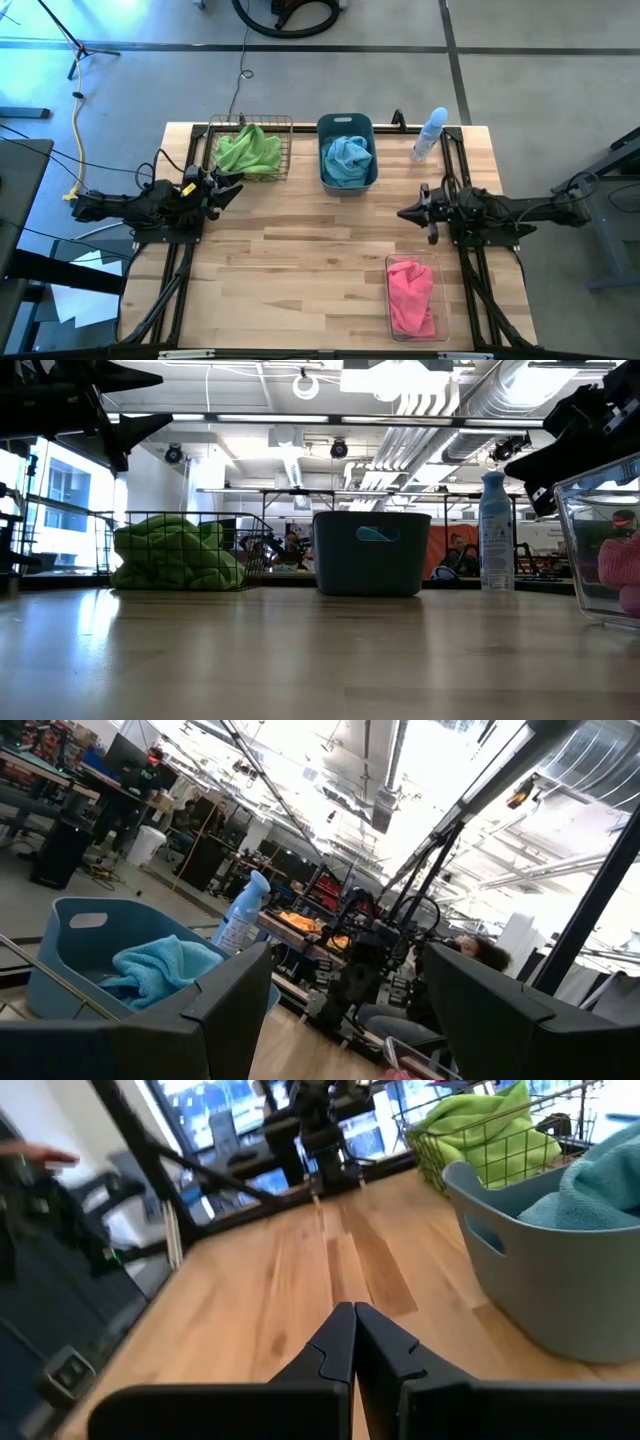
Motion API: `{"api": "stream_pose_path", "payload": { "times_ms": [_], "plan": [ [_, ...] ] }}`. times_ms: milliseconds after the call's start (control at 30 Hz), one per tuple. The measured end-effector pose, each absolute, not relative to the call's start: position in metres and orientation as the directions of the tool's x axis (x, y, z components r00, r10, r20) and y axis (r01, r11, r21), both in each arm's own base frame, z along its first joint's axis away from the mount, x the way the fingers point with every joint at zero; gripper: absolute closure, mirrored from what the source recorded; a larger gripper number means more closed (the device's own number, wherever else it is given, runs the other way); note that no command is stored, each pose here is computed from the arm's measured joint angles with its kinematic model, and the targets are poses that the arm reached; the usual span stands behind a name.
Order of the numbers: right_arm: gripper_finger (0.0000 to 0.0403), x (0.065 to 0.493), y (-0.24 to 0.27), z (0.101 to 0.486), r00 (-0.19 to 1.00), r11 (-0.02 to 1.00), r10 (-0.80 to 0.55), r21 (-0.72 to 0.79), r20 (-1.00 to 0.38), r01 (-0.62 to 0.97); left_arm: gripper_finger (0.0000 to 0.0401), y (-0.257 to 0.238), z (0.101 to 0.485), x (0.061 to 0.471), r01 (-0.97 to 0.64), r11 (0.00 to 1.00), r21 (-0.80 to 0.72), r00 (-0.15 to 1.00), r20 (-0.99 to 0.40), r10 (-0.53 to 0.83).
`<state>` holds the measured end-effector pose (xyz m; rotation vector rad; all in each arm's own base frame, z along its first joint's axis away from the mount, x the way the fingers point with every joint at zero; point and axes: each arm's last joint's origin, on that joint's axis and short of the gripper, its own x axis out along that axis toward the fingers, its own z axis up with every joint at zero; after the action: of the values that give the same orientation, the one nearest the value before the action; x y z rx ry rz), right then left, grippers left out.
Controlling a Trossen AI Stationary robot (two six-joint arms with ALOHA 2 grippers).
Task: Sort microfiber towel by color & place in baskets
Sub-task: Return to Home Position
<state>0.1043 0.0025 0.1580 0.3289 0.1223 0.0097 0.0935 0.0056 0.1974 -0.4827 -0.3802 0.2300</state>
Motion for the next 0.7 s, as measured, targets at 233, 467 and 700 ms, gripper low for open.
{"api": "stream_pose_path", "payload": {
  "times_ms": [233, 467, 700],
  "plan": [
    [0.0403, 0.105, 0.003, 0.156, 0.989, 0.939, 0.028, 0.344, -0.143, 0.023, 0.0151, 0.006, 0.197, 0.094, -0.126, 0.862, -0.491, 0.905, 0.299, 0.302],
    [0.0403, 0.105, 0.002, 0.156, 0.989, 0.900, 0.028, 0.433, -0.143, 0.037, 0.0151, 0.006, 0.186, 0.095, -0.183, 0.865, -0.467, 0.935, 0.191, 0.300],
    [0.0402, 0.104, 0.003, 0.158, 0.992, 0.903, 0.035, 0.428, -0.124, 0.022, 0.0151, 0.005, 0.173, 0.096, -0.242, 0.877, -0.415, 0.954, 0.064, 0.293]
  ]
}}
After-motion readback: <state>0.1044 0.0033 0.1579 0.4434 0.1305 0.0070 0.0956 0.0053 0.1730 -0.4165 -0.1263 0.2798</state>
